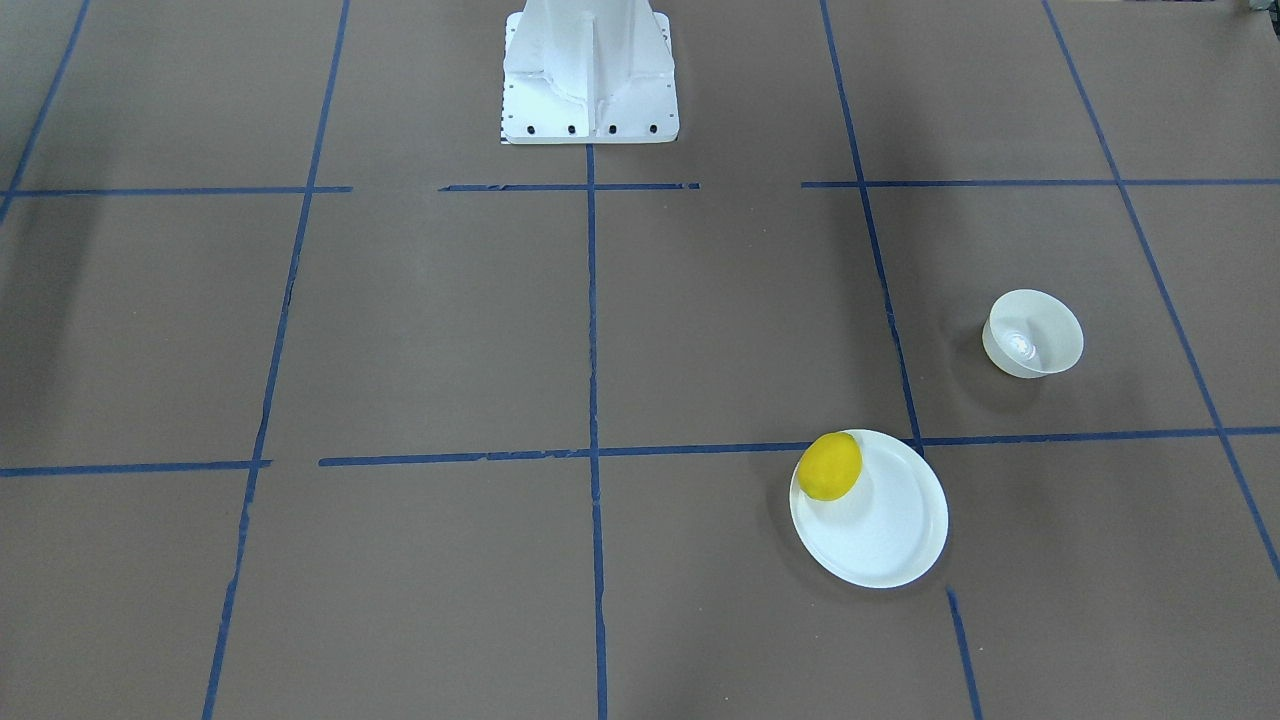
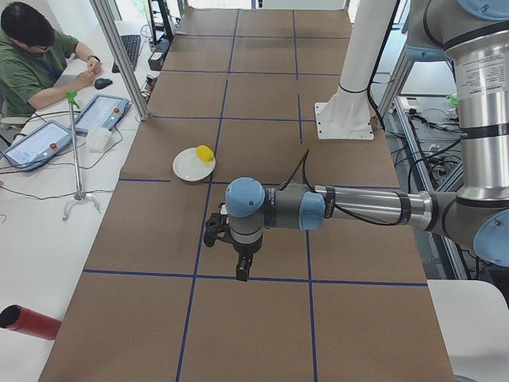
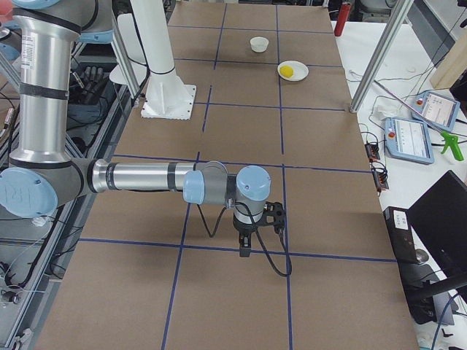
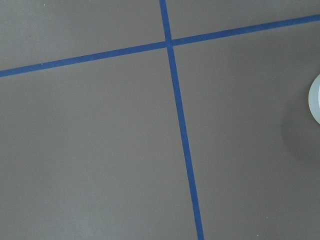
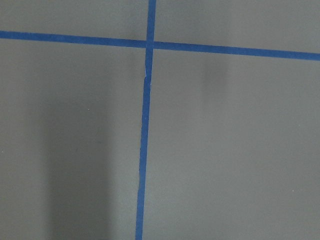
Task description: Move lemon from plate to bowl
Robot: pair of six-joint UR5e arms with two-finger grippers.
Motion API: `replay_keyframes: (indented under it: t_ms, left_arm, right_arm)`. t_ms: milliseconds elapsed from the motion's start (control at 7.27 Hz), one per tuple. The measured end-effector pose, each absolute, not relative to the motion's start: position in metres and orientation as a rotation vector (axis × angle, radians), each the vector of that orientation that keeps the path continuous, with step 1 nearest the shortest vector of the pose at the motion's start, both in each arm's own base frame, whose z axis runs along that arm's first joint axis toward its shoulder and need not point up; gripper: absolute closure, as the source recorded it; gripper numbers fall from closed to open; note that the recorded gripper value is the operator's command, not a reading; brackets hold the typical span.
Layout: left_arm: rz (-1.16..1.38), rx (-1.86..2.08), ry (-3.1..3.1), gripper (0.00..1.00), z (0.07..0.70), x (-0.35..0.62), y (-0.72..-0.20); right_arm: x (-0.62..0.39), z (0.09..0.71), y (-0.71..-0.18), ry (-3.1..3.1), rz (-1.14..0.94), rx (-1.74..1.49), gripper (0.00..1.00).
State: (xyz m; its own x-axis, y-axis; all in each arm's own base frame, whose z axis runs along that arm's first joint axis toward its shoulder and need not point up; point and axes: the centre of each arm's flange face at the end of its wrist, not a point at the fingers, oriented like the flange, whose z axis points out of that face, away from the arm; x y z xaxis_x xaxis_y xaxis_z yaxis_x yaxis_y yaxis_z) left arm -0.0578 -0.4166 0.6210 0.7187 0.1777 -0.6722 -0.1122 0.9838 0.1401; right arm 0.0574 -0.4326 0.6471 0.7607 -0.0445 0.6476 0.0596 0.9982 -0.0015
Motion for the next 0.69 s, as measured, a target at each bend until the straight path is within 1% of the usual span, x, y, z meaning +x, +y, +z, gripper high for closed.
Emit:
replay_keyframes:
  t_ms: [412, 688]
  left_arm:
    - [0.209, 0.283, 0.743, 0.00, 0.576, -0.053, -0.456]
    - [0.282, 0.366, 0.750, 0.00, 0.525, -0.019, -0.511]
  right_arm:
    - [0.057, 0.647, -0.433, -0.704, -0.057, -0.023, 0.00]
    - [0.057, 0.647, -0.433, -0.704, -0.057, -0.022, 0.00]
